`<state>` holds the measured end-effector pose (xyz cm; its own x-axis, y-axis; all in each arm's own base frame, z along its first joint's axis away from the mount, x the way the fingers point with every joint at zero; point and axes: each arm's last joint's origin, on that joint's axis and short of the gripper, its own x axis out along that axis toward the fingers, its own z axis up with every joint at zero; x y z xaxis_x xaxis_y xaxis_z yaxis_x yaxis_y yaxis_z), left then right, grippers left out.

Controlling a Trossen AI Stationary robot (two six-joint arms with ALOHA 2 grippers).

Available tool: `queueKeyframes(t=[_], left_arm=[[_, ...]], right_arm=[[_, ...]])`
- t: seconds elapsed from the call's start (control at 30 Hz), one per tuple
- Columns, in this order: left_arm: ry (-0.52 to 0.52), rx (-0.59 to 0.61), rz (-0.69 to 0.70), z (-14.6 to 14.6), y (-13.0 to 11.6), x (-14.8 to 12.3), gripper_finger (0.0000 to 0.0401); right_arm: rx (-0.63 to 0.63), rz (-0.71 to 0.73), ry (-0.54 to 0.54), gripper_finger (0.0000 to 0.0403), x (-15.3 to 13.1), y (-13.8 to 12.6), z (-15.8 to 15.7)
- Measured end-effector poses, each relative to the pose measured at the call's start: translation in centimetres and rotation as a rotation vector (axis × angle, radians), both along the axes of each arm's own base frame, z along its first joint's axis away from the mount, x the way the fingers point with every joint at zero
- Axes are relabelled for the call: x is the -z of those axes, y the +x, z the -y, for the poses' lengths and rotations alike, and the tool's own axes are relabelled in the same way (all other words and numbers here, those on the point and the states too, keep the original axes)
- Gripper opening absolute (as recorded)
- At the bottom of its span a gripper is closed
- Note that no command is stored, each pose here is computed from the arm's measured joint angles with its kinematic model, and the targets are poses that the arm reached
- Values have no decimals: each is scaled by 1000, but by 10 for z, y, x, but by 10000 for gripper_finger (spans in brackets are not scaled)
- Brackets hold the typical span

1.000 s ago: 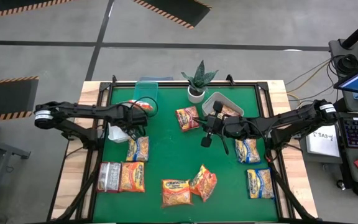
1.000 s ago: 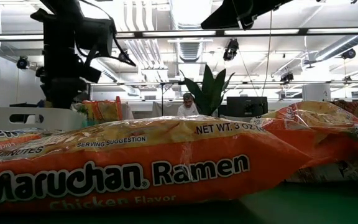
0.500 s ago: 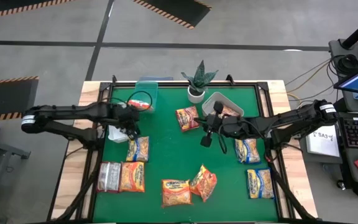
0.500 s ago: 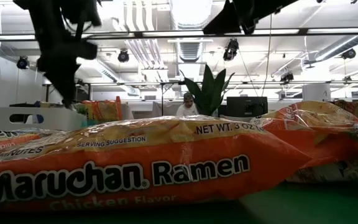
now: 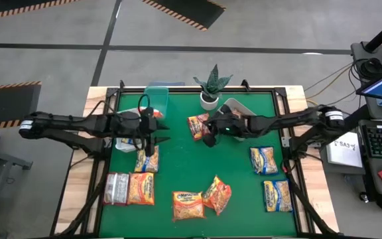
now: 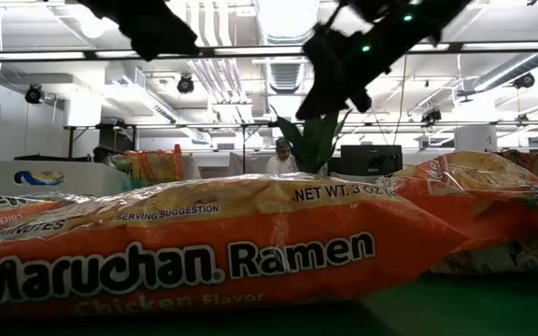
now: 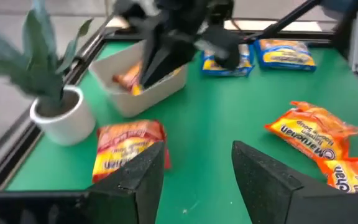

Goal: Sort Maruchan noodles
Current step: Put the top red noodle pack into the gray bin

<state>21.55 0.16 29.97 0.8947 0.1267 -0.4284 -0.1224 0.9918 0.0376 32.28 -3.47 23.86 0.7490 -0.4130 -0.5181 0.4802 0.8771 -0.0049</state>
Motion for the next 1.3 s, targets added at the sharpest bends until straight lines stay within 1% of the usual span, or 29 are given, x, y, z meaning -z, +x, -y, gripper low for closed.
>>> queueKeyframes(t=[0.13, 0.27, 0.37, 0.5, 0.67, 0.77, 0.87, 0.93, 1.03, 1.13, 1.2, 1.3], left_arm=[[21, 18, 22, 2, 5, 7, 164], [20, 17, 22, 2, 7, 17, 164], [6, 11, 15, 2, 8, 21, 164], [-6, 5, 2, 2, 7, 24, 164], [-10, 4, -11, 2, 6, 28, 164], [-10, 5, -14, 2, 6, 30, 164], [-19, 1, 1, 2, 7, 31, 164], [-31, -5, 8, 2, 7, 32, 164], [-51, -15, 20, 2, 8, 35, 164], [-78, -33, -5, 2, 11, 43, 164], [-106, -48, -34, 2, 16, 51, 164], [-130, -67, -101, 2, 25, 66, 164]], right_arm=[[83, -174, 69, 9, 3, 20, 15], [168, -356, 120, 9, 15, 40, 34], [183, -472, 128, 9, 32, 54, 44], [175, -569, 136, 9, 54, 69, 46], [133, -617, 168, 9, 70, 84, 38], [78, -614, 241, 9, 77, 91, 29], [9, -607, 335, 9, 80, 94, 12], [-43, -607, 345, 9, 78, 96, -5], [-78, -592, 341, 9, 65, 93, -25], [-88, -535, 304, 9, 41, 88, -37], [-104, -498, 283, 9, 26, 82, -46], [-148, -477, 276, 9, 11, 71, -60]])
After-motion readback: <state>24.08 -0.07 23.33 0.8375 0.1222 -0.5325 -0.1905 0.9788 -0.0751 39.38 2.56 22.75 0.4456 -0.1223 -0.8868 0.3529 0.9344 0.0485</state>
